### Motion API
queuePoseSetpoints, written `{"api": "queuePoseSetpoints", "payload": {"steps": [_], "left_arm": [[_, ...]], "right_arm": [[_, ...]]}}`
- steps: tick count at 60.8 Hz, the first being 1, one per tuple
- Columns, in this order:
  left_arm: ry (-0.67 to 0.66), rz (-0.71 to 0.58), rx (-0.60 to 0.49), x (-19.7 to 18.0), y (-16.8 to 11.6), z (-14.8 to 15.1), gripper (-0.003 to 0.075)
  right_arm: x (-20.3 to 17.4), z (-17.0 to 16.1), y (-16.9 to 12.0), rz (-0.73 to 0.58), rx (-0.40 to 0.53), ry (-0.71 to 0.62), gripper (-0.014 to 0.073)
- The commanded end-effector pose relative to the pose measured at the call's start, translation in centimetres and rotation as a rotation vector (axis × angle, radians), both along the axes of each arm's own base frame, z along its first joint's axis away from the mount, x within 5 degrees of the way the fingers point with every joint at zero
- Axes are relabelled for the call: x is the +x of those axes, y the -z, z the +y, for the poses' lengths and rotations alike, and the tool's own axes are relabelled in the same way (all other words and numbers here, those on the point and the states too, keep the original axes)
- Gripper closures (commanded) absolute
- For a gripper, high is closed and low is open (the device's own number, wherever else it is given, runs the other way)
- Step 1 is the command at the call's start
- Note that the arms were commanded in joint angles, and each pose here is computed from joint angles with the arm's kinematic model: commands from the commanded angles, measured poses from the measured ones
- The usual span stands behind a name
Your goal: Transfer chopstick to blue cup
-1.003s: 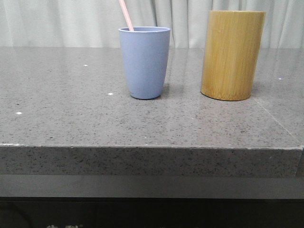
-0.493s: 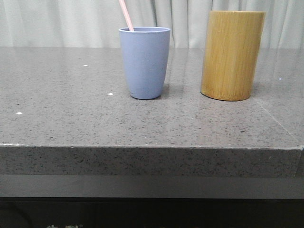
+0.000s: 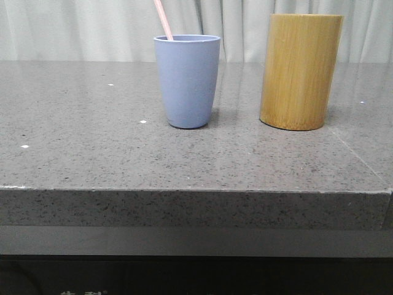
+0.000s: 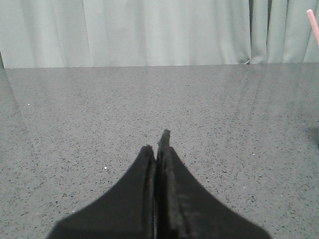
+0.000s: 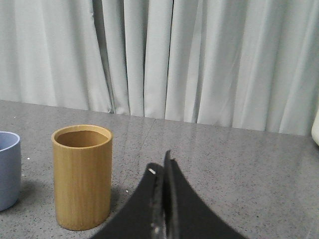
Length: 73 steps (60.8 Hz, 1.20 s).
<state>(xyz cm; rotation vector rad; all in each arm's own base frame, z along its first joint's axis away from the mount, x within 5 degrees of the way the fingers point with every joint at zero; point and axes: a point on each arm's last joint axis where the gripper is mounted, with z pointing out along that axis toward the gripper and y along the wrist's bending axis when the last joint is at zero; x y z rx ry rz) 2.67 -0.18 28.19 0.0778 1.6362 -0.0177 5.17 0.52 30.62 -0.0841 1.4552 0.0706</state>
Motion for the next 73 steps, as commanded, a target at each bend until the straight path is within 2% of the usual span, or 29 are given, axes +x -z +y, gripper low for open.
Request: {"api": "queuePoseSetpoints", "payload": {"steps": [1,55,73], "left_arm": [[-0.001,-0.096,-0.021,-0.1,-1.5,0.0,0.0739],[-0.001,-0.096,-0.021,-0.1,-1.5,0.0,0.0739],[0.0,-0.072,-0.023,1.3,1.8,-0.1,0.0739]], "right_arm": [[-0.2,-0.1,-1.5,-0.107,-0.011,0.009,0.0712],[-0.2,-0.1,-1.5,-0.107,-0.011,0.009,0.0712],[-0.2,-0.1,-1.5,-0.107,-0.011,0.009,0.0712]]}}
